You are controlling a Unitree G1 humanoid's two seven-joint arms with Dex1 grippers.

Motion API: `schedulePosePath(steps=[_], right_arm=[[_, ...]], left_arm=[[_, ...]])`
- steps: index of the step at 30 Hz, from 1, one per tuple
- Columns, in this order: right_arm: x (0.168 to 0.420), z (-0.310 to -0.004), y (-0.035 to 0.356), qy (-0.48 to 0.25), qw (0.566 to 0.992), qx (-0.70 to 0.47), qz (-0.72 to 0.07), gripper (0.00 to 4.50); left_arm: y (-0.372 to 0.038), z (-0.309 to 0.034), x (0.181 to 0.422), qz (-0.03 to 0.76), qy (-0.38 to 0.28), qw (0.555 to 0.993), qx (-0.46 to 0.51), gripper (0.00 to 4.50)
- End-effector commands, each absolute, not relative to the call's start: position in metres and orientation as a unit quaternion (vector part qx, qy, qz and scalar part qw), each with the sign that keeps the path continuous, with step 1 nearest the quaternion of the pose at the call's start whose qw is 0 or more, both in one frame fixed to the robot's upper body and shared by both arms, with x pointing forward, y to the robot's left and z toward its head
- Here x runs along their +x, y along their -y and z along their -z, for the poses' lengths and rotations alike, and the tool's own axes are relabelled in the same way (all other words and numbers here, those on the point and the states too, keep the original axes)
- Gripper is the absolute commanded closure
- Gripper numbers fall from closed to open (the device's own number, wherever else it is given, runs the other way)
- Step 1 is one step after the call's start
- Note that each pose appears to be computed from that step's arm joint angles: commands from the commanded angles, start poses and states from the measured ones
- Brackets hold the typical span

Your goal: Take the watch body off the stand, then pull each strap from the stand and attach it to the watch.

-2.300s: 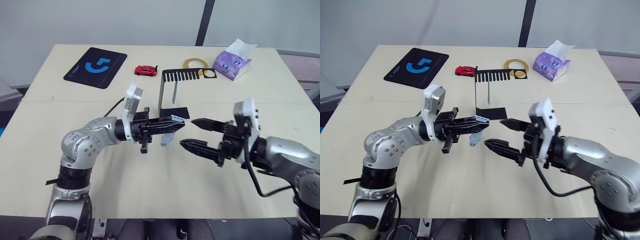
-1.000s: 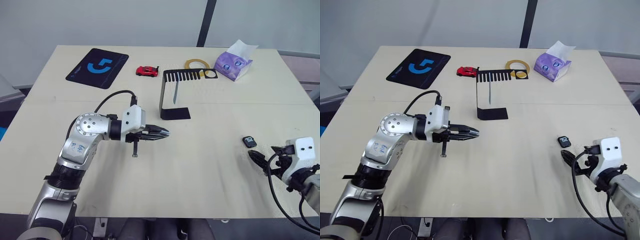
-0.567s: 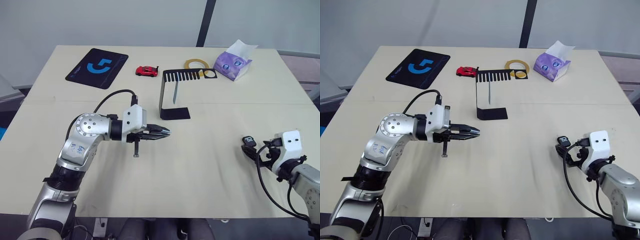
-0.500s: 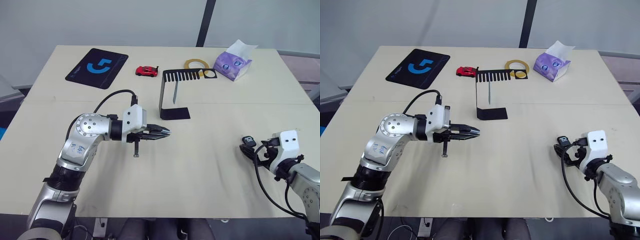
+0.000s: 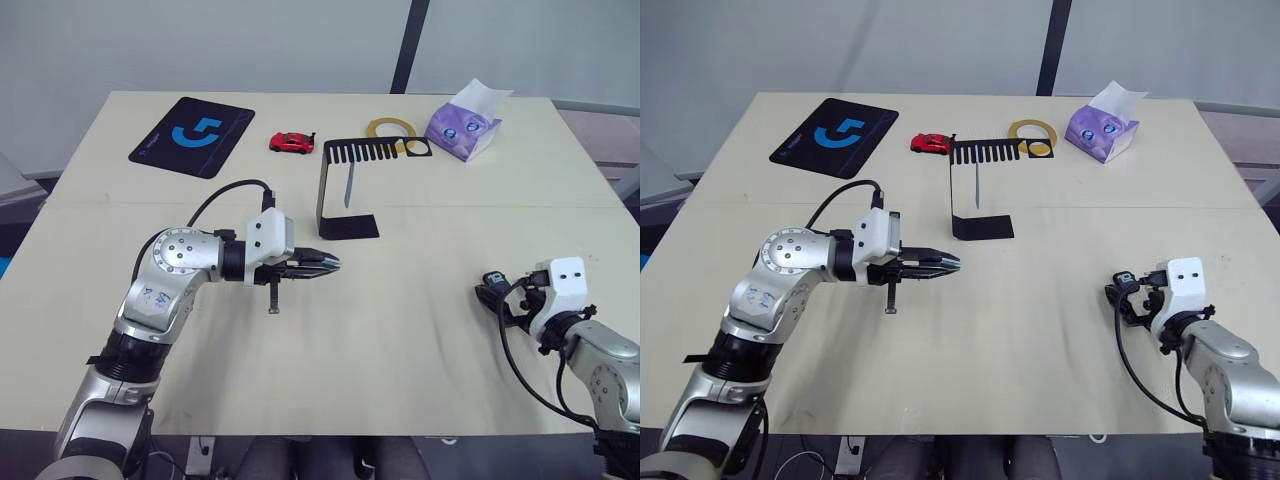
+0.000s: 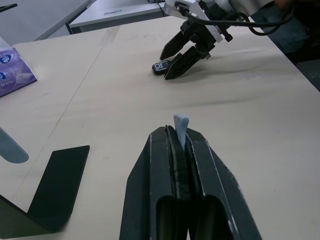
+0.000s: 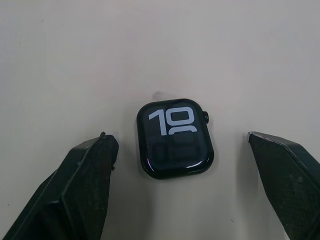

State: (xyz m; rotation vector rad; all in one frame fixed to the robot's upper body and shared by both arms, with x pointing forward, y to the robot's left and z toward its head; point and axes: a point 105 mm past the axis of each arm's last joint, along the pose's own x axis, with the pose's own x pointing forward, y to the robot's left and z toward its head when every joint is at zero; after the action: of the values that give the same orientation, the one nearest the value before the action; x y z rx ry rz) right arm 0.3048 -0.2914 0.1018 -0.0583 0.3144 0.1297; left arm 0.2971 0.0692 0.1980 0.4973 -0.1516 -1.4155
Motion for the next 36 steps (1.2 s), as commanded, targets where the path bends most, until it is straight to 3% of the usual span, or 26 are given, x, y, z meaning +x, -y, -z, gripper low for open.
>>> schedulePosePath(steps=[1,5,16,19,21,26,36], right_arm=[[0.306,-0.102,0.291,-0.158,0.985,-0.026,-0.063,0.02],[0.306,-0.100,0.293,-0.165,0.984,-0.026,-0.062,1.25],[0.307,-0.095,0.293,-0.171,0.983,-0.028,-0.059,1.25],[0.307,-0.095,0.292,-0.172,0.983,-0.026,-0.059,2.10],[0.306,-0.096,0.291,-0.172,0.983,-0.028,-0.061,2.93],[0.305,-0.117,0.282,-0.161,0.983,-0.047,-0.080,2.95],[0.290,-0.161,0.210,-0.202,0.946,-0.022,-0.252,2.95]], left_arm=[[-0.068,-0.208,0.294,0.640,0.091,0.728,0.230,4.50],[-0.067,-0.210,0.295,0.639,0.092,0.729,0.228,4.50],[-0.066,-0.210,0.296,0.638,0.092,0.730,0.227,4.50],[-0.066,-0.210,0.297,0.638,0.092,0.730,0.228,4.50],[-0.066,-0.210,0.297,0.638,0.092,0.730,0.228,4.50],[-0.070,-0.208,0.300,0.633,0.091,0.732,0.235,4.50],[-0.077,-0.206,0.313,0.626,0.102,0.724,0.272,4.50]])
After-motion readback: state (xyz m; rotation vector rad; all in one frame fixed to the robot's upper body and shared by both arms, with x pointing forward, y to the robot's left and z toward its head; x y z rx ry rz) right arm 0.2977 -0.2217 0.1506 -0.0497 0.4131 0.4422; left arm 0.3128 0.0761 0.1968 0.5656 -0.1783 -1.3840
